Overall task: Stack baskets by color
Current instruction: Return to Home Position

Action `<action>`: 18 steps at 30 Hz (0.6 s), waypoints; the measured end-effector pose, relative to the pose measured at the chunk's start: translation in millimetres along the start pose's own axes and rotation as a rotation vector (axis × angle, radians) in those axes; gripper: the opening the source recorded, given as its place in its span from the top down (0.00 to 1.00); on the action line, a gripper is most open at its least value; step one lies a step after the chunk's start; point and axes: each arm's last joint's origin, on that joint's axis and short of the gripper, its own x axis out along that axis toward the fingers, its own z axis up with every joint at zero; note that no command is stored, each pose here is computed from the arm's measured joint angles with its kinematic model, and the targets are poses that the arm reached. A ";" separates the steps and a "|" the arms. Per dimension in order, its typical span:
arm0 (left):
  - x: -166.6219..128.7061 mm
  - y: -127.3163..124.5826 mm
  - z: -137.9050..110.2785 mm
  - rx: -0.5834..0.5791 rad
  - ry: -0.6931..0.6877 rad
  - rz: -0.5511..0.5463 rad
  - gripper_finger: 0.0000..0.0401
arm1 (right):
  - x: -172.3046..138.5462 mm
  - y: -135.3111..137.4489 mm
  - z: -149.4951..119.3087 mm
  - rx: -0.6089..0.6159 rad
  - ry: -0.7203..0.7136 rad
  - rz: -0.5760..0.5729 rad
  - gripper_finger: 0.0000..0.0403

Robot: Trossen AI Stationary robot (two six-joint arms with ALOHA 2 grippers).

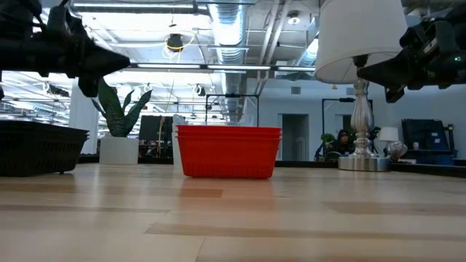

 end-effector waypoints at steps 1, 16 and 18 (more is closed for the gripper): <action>0.0 0.3 -1.7 0.022 0.019 -0.002 0.93 | 0.0 0.0 -0.2 0.009 0.002 0.001 0.98; -0.3 0.8 -6.3 0.177 0.068 -0.025 0.93 | 0.4 6.1 -3.6 0.071 0.037 0.054 0.99; -0.3 0.8 -6.3 0.152 0.068 -0.024 0.93 | 0.4 7.6 -4.6 0.081 0.044 0.058 0.99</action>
